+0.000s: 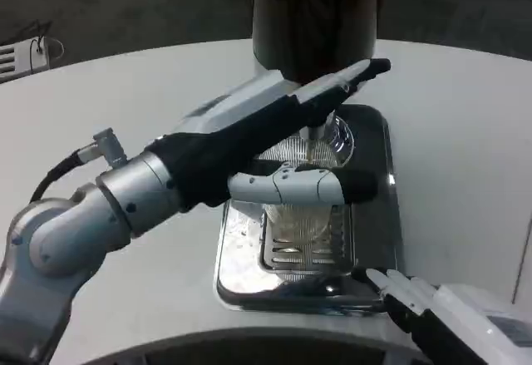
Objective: Grasp the cup under the faucet to collect the drink, then remove the cup.
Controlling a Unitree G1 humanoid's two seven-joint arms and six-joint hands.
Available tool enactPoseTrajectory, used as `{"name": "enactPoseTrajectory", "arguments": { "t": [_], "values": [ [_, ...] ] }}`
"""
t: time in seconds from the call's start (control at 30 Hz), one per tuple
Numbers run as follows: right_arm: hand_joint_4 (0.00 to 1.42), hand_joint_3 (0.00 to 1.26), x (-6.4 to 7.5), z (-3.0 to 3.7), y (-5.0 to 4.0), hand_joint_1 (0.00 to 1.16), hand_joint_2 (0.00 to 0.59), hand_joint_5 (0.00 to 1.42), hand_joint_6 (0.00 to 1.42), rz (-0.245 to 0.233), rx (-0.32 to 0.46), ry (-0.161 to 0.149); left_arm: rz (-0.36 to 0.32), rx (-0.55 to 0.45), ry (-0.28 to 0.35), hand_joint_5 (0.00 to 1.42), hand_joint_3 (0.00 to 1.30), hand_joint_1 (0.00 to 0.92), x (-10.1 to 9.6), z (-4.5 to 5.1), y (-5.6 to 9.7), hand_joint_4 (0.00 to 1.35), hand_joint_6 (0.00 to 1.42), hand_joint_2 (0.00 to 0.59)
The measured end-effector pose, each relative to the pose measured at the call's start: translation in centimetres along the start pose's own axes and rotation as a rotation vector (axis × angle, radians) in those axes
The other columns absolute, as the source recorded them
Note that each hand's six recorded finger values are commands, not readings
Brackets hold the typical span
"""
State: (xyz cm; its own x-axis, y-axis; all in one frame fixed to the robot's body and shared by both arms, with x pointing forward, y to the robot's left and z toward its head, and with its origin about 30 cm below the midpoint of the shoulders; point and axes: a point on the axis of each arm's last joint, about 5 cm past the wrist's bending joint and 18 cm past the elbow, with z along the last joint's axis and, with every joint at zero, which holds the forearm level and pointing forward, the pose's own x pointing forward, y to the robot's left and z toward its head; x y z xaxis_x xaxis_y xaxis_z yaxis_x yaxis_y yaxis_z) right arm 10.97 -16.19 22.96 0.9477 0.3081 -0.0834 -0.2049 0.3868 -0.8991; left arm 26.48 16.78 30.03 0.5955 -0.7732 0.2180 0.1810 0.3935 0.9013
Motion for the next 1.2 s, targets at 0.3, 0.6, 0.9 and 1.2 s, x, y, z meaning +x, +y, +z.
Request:
{"name": "enactPoseTrajectory", "arguments": {
  "t": [0.3,0.6,0.9,1.2],
  "values": [
    [0.00,0.00,0.0,-1.95,0.56,0.70,0.245,0.10,0.12,-0.167,0.379,-0.036,-0.010,0.047,0.014,0.00,0.00,0.000,-0.1,0.32,0.3,0.00,0.04,0.001],
    [0.00,0.00,2.9,-4.06,2.02,0.73,0.228,0.09,0.11,-0.275,0.545,-0.025,-0.008,0.048,0.018,0.00,0.00,0.000,-0.3,0.42,0.3,0.00,0.04,0.000],
    [0.00,0.00,5.6,-4.33,2.07,0.76,0.212,0.01,0.02,-0.303,0.551,-0.063,-0.004,0.044,0.022,0.00,0.00,0.000,-0.5,0.53,0.2,0.00,0.04,0.000],
    [0.00,0.00,7.5,-4.17,1.98,0.77,0.208,0.00,0.00,-0.295,0.552,-0.091,-0.001,0.043,0.024,0.00,0.00,0.000,-0.5,0.53,0.2,0.00,0.04,0.000]
  ]
}}
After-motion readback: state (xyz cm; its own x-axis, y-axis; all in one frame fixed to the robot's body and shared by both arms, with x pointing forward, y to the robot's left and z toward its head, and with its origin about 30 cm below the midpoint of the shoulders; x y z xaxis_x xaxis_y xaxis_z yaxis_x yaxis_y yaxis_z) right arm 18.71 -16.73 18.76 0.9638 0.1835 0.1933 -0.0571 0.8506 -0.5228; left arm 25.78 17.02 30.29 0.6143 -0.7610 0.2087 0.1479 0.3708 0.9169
